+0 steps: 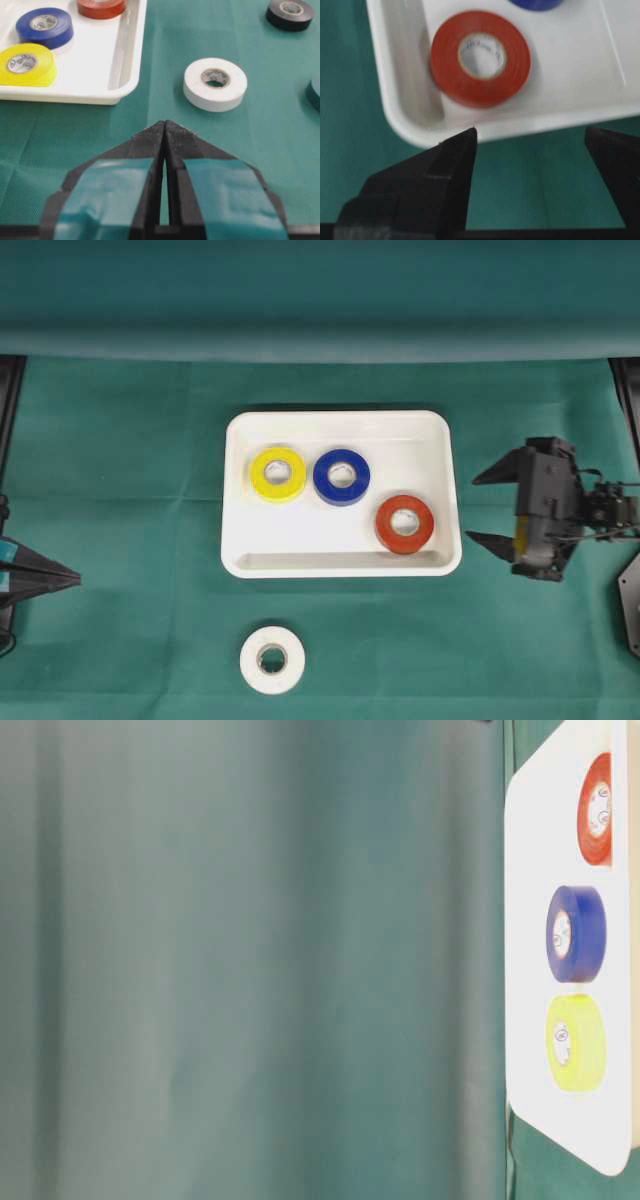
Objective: Put the tape into the white case with the right arm.
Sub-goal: 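Open the right gripper and retract it to the right side, then move the right gripper down over the black tape roll, then close the right gripper in the black tape's core and lift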
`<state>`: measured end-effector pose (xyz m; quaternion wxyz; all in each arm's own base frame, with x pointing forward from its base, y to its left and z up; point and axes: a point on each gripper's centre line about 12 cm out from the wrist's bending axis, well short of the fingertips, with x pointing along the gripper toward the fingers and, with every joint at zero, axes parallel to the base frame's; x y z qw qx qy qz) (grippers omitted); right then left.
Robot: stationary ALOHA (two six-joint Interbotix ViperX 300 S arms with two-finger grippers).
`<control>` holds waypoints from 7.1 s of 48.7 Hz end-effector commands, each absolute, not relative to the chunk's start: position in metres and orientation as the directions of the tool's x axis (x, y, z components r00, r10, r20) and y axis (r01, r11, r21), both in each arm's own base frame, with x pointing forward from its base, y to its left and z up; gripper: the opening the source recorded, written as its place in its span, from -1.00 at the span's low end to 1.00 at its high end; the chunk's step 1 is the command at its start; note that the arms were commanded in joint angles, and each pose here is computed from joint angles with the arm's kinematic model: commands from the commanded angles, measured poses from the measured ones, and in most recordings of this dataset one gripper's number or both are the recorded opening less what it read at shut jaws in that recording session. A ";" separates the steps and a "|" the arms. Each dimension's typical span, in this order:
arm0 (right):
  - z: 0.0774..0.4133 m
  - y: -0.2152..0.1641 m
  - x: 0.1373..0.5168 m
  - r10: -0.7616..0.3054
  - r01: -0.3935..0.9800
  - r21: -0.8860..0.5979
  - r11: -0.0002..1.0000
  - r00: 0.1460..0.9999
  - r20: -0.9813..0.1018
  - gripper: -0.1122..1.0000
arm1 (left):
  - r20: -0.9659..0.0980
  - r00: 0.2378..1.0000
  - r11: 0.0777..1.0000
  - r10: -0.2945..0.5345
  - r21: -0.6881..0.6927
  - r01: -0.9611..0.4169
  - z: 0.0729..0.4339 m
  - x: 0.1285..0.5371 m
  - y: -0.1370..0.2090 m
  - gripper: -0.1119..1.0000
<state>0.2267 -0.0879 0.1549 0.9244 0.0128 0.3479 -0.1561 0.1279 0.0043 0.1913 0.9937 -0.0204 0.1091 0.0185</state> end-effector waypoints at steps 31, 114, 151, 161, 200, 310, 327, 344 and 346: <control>0.160 -0.070 0.196 -0.273 0.312 -0.034 0.949 0.766 -0.582 0.30 | -0.206 0.978 0.998 0.035 -0.038 -0.044 0.196 0.129 0.005 -0.80; 0.153 0.061 0.206 0.233 -0.345 -0.073 0.936 0.759 -0.608 0.30 | -0.206 0.978 0.998 0.035 -0.038 -0.044 0.196 0.129 0.005 -0.80; 0.142 0.132 0.317 0.345 -0.463 -0.027 0.886 0.698 -0.628 0.30 | -0.206 0.978 0.998 0.035 -0.038 -0.044 0.196 0.129 0.005 -0.80; 0.138 0.134 0.324 0.331 -0.457 -0.031 0.889 0.688 -0.646 0.30 | -0.206 0.978 0.998 0.035 -0.038 -0.044 0.196 0.129 0.005 -0.80; 0.104 0.145 0.342 0.216 -0.420 -0.066 0.905 0.588 -0.779 0.30 | -0.204 0.978 0.998 0.036 -0.039 -0.045 0.193 0.129 0.005 -0.80; 0.190 0.056 0.344 -0.053 -0.091 -0.143 0.986 0.636 -0.770 -0.79 | -0.206 0.978 0.998 0.036 -0.039 -0.045 0.193 0.129 0.005 -0.80; 0.188 -0.045 0.332 -0.251 0.128 -0.219 0.967 0.612 -0.750 -0.79 | -0.203 0.979 0.998 0.036 -0.038 -0.044 0.194 0.129 0.005 -0.80; 0.188 -0.117 0.327 -0.341 0.249 -0.234 0.940 0.655 -0.674 -0.79 | -0.204 0.978 0.998 0.036 -0.036 -0.044 0.193 0.129 0.005 -0.80; 0.186 -0.124 0.325 -0.350 0.260 -0.235 0.936 0.655 -0.670 -0.79 | -0.204 0.978 0.998 0.036 -0.038 -0.044 0.193 0.129 0.005 -0.80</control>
